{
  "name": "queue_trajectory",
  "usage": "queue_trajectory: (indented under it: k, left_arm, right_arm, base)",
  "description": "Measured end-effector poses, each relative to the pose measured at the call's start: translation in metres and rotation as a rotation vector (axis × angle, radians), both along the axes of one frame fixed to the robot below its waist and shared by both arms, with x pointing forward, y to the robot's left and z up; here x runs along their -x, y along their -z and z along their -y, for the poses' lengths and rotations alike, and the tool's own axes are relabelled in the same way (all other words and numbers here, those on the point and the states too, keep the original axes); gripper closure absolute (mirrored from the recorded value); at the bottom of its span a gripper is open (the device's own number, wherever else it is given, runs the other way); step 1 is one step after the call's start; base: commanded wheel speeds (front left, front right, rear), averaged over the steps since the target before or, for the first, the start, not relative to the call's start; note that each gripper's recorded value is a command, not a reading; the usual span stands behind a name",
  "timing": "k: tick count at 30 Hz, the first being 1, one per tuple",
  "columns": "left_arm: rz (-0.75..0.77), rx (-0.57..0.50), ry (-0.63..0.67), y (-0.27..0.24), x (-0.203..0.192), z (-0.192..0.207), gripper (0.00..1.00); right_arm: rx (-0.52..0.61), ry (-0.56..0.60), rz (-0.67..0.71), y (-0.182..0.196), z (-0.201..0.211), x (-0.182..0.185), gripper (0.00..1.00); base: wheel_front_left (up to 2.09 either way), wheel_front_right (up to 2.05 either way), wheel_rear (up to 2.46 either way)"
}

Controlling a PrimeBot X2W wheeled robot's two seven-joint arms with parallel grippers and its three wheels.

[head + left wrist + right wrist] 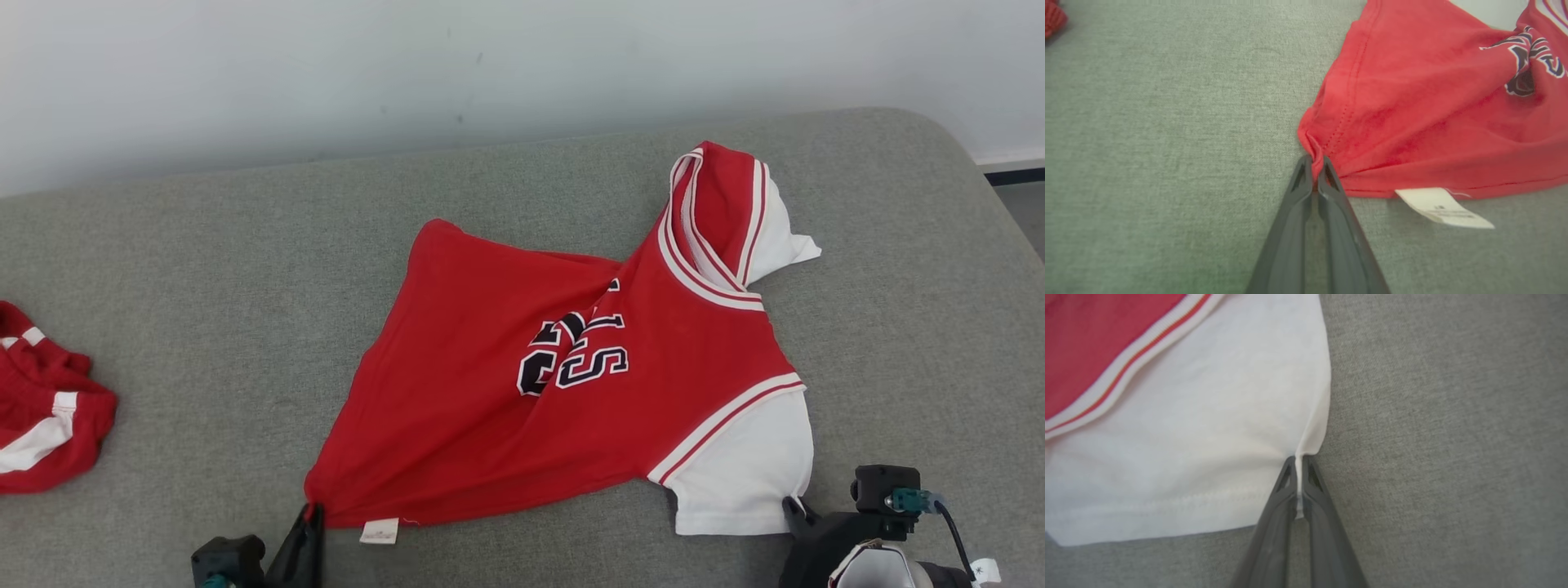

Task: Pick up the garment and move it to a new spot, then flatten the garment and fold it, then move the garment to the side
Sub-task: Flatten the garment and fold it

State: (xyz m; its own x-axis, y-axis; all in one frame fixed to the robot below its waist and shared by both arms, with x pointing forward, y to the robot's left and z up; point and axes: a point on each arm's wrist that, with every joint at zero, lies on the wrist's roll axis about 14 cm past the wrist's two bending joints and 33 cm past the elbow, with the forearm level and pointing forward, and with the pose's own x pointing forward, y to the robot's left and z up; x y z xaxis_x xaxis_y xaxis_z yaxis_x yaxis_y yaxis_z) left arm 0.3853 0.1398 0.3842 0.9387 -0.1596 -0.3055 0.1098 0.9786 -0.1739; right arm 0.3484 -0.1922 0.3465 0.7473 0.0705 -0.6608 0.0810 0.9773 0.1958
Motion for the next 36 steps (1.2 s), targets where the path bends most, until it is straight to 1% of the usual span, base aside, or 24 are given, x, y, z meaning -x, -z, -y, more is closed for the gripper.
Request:
queue_trajectory:
  k: [4, 7, 13, 14, 19, 22, 24, 25, 27, 30, 32, 36]
  left_arm:
    - [0.053, 0.024, -0.025, -0.016, -0.007, -0.004, 1.00]
    - [0.110, 0.067, -0.050, -0.035, -0.013, -0.007, 1.00]
    - [0.235, 0.177, -0.052, -0.078, -0.021, 0.003, 1.00]
    - [0.271, 0.216, -0.040, -0.092, -0.024, 0.009, 1.00]
    - [0.334, 0.318, 0.004, -0.127, -0.043, 0.029, 1.00]
    - [0.368, 0.384, 0.024, -0.154, -0.069, 0.035, 1.00]
    - [0.394, 0.404, 0.053, -0.175, -0.090, 0.039, 1.00]
    - [0.409, 0.424, 0.066, -0.188, -0.104, 0.042, 1.00]
    - [0.441, 0.426, 0.092, -0.212, -0.130, 0.043, 1.00]
    - [0.487, 0.439, 0.094, -0.246, -0.174, 0.037, 1.00]
    - [0.529, 0.446, 0.094, -0.270, -0.201, 0.036, 1.00]
    - [0.632, 0.437, 0.055, -0.303, -0.249, 0.024, 1.00]
  right_arm:
    - [-0.017, 0.022, 0.060, -0.009, 0.001, -0.004, 1.00]
    - [-0.053, 0.054, 0.156, -0.029, 0.001, -0.015, 1.00]
    - [-0.071, 0.107, 0.413, -0.097, 0.019, -0.041, 1.00]
    - [-0.081, 0.116, 0.488, -0.120, 0.022, -0.046, 1.00]
    - [-0.126, 0.093, 0.584, -0.165, 0.021, -0.060, 1.00]
    - [-0.133, 0.036, 0.637, -0.199, 0.015, -0.085, 1.00]
    - [-0.118, -0.016, 0.662, -0.220, 0.009, -0.105, 1.00]
    - [-0.130, -0.031, 0.682, -0.232, 0.006, -0.117, 1.00]
    - [-0.094, -0.090, 0.709, -0.253, -0.002, -0.143, 1.00]
    - [-0.079, -0.130, 0.750, -0.279, -0.011, -0.185, 1.00]
    - [-0.116, -0.113, 0.792, -0.297, -0.012, -0.213, 1.00]
    - [-0.123, -0.056, 0.926, -0.334, -0.002, -0.265, 1.00]
  base:
    - [0.00, 0.00, 0.00]
    - [0.00, 0.00, 0.00]
    - [0.00, 0.00, 0.00]
    - [0.00, 0.00, 0.00]
    - [0.00, 0.00, 0.00]
    - [0.00, 0.00, 0.00]
    - [0.00, 0.00, 0.00]
    - [0.00, 0.00, 0.00]
    - [0.00, 0.00, 0.00]
    - [0.00, 0.00, 0.00]
    - [0.00, 0.00, 0.00]
    - [0.00, 0.00, 0.00]
